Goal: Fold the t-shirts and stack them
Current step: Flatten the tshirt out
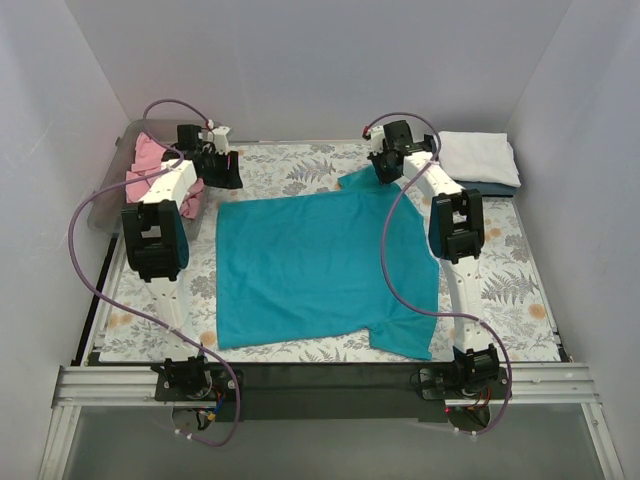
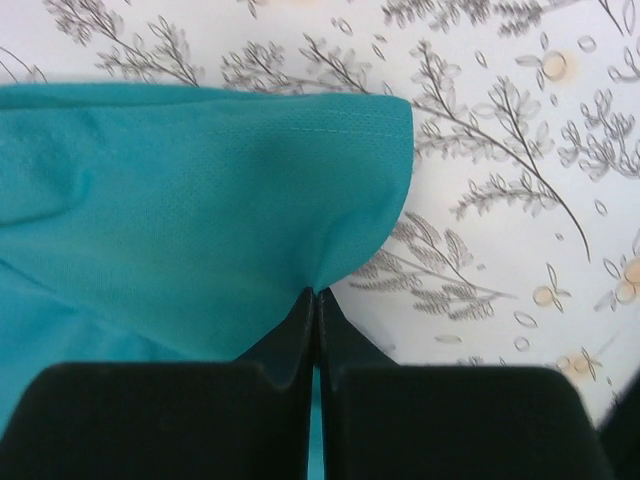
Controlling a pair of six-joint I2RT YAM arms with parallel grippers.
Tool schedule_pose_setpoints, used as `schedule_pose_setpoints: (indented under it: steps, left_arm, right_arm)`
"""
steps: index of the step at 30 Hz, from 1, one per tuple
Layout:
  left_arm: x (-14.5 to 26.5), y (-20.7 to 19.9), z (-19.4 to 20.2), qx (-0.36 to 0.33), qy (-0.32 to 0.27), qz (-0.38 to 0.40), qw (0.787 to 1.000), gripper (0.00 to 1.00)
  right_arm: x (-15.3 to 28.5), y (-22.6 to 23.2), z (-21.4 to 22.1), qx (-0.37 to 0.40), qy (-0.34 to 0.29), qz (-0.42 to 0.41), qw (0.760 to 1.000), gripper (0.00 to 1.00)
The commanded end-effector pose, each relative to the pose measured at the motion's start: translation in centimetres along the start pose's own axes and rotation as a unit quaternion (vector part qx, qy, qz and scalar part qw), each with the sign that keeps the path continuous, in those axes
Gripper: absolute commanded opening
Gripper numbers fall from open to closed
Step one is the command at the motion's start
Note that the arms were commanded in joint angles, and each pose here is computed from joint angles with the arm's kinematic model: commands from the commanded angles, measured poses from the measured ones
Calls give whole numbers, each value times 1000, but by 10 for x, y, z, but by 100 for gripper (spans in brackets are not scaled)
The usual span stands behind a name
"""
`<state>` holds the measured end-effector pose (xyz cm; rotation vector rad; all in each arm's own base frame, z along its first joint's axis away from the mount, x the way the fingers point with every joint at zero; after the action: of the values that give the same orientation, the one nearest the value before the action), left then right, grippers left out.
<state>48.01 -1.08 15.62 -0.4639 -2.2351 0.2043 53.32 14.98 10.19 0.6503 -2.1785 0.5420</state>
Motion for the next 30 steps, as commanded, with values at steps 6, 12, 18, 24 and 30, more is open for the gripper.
schedule_pose_setpoints:
  steps: [6,12,18,24,30]
  left_arm:
    - [-11,15,-5,-49,28,-12,998,42]
    - [-23,22,3,-58,46,-2,997,41]
    - [-36,27,1,-67,48,-3,997,42]
    - [-38,15,11,-115,61,12,991,42]
    - [-18,-10,-11,-167,24,-25,985,39]
  right_arm:
    - [49,-24,-20,9,-48,33,998,1]
    - [46,-27,-15,4,-45,28,999,1]
    - [44,-27,-16,8,-47,25,999,1]
    - [43,-26,-13,7,-43,21,999,1]
    - [42,-23,-11,7,-40,15,999,1]
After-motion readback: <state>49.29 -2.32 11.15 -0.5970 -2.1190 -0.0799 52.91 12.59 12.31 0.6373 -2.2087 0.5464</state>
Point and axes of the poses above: each gripper's point midway between its finger pads, its own x axis back along the fingers, its own y axis along the line the jaws close on, z = x × y, the point moved 9 cm from there along x, back along the fingers, and after that the axes turned 8 degrees about x, right-handed, at the moved point
